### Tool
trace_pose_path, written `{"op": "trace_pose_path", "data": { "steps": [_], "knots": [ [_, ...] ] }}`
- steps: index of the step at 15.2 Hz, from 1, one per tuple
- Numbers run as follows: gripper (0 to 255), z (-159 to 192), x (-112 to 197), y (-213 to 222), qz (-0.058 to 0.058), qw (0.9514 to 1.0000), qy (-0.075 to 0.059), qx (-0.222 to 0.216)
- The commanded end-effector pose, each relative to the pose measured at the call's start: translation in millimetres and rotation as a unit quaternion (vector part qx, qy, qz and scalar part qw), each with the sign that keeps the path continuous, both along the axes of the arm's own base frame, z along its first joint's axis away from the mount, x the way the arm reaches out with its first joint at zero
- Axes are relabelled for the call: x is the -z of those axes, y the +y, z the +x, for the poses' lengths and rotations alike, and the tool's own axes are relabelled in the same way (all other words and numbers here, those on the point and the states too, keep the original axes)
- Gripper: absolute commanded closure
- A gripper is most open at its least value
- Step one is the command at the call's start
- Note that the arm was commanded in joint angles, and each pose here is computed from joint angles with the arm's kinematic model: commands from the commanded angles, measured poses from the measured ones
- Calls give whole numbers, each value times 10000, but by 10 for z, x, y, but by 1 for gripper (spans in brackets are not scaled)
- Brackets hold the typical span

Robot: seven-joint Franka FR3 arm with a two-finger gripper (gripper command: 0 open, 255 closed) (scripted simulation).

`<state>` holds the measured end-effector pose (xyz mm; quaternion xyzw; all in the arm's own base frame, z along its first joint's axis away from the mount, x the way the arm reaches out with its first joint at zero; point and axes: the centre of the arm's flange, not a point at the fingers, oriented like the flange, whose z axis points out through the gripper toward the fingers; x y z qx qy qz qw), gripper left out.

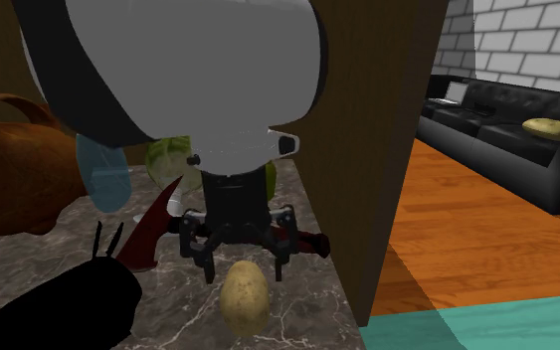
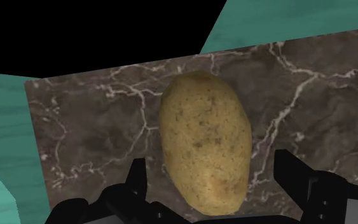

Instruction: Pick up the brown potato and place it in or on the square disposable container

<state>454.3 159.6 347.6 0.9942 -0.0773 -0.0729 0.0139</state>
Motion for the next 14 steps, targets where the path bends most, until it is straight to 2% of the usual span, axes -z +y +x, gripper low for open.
{"op": "trace_pose_path", "data": {
  "steps": [1, 3, 11, 12, 14],
  "knots": [
    [0, -10, 104, 2, 1, 10000, 0, 1],
    [0, -30, 238, 0, 1, 10000, 0, 1],
    [0, -30, 238, 0, 1, 10000, 1, 1],
    [255, -30, 238, 0, 1, 10000, 1, 1],
    [255, -30, 237, -1, 1, 10000, 1, 1]
  ]
}}
